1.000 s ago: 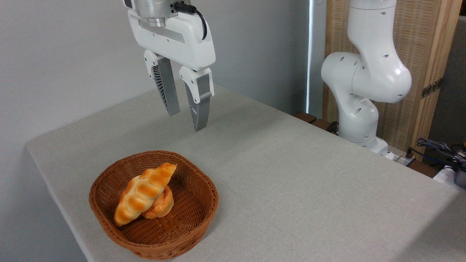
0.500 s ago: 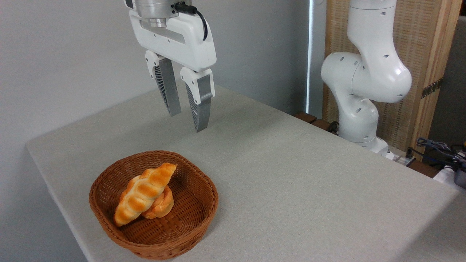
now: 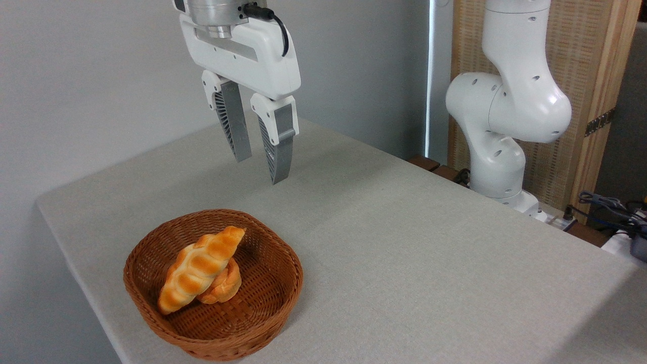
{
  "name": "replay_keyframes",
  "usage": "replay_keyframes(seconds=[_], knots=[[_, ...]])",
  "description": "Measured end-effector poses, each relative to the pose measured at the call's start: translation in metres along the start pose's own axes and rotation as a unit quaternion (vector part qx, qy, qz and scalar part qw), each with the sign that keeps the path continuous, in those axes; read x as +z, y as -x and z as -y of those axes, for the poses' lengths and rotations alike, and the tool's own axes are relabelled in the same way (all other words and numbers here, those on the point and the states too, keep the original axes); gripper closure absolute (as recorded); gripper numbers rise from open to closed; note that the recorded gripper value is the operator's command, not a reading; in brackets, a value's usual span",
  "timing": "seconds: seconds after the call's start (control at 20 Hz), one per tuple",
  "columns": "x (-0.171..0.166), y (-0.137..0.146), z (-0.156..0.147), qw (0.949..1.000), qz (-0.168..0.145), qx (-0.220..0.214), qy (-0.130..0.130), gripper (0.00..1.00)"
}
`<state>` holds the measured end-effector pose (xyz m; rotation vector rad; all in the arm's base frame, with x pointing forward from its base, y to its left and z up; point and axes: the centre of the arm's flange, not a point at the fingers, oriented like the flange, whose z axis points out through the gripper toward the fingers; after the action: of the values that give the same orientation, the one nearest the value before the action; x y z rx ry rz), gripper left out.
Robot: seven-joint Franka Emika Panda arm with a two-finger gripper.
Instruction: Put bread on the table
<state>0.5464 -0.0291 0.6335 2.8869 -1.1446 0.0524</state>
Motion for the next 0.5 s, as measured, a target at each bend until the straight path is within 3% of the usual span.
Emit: replay_keyframes(seconds=[0.5], knots=[[0.0021, -0.0047, 0.0017, 0.9998, -0.020, -0.001, -0.003, 0.00]])
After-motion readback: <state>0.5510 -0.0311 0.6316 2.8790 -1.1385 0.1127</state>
